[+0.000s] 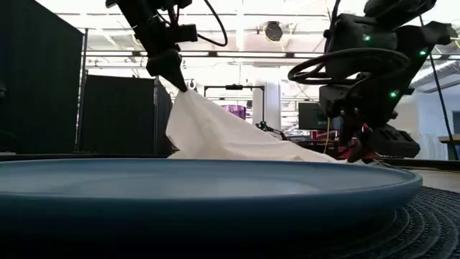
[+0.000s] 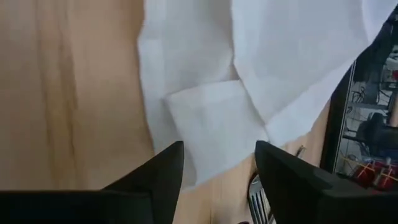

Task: Set table place
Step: Fold the white table napkin on the table

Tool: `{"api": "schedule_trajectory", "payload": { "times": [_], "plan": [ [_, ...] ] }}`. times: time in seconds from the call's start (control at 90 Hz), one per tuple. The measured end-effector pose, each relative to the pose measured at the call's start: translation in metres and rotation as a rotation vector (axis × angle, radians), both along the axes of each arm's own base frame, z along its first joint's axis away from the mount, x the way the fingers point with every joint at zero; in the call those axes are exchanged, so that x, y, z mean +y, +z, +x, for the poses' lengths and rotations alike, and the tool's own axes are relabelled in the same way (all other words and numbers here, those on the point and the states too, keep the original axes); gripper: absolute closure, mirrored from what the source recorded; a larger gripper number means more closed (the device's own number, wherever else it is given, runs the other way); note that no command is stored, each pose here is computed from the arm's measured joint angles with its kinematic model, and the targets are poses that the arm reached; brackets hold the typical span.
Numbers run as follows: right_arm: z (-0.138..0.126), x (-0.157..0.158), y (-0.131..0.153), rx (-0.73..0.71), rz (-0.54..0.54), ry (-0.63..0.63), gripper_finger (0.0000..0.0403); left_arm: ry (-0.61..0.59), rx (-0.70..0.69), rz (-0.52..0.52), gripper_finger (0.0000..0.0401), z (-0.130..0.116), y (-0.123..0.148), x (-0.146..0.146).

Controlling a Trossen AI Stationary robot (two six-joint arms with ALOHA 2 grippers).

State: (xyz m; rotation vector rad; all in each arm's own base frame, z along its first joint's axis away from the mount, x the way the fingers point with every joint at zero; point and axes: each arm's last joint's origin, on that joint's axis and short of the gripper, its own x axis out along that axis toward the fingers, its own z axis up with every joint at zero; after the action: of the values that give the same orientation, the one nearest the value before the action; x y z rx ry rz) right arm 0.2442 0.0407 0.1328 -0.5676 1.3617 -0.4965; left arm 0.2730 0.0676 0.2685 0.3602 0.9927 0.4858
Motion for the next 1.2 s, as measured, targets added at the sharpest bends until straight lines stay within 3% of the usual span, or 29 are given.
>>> {"api": "schedule_trajectory", "payload": {
  "times": [0.367,1.2],
  "plan": [
    [-0.01,-0.004,-0.015,-0.016,0.007,-0.021,0.0229,-0.007,-0.001,-0.009,0.0401,0.0,0.0,0.0],
    [-0.005,-0.012,-0.014,-0.085,-0.038,-0.06,0.0229,-0.007,-0.002,-0.009,0.0401,0.0,0.0,0.0]
  ]
}}
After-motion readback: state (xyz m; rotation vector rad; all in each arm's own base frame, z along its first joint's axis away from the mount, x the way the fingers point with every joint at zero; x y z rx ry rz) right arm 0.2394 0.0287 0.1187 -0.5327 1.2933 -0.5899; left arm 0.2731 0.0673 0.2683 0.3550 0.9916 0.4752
